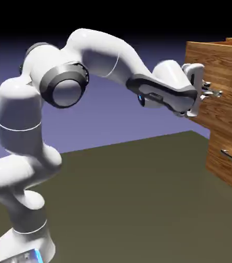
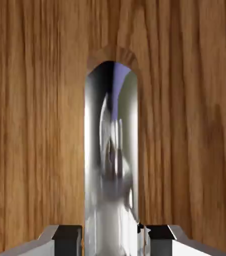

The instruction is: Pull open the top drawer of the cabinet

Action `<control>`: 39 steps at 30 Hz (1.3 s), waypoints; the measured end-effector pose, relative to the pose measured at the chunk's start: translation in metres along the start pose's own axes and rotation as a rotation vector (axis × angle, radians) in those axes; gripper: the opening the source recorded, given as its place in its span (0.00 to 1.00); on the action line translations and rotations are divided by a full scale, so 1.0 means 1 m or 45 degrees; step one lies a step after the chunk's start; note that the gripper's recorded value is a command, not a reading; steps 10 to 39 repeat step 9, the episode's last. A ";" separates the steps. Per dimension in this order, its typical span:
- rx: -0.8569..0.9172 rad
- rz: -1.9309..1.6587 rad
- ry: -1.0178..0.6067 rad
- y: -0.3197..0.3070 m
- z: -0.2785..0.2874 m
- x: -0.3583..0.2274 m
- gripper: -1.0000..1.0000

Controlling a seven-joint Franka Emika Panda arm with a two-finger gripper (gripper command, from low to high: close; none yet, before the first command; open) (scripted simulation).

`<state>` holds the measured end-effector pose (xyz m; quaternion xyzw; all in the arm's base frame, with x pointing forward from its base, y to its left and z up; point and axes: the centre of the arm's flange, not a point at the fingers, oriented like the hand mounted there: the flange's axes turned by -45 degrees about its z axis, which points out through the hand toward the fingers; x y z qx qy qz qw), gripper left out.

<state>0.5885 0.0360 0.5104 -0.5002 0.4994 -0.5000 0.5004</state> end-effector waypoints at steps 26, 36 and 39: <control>-0.001 0.001 0.001 0.000 -0.025 0.000 1.00; -0.001 0.001 0.001 0.000 -0.025 0.000 1.00; -0.001 0.001 0.001 0.000 -0.025 0.000 1.00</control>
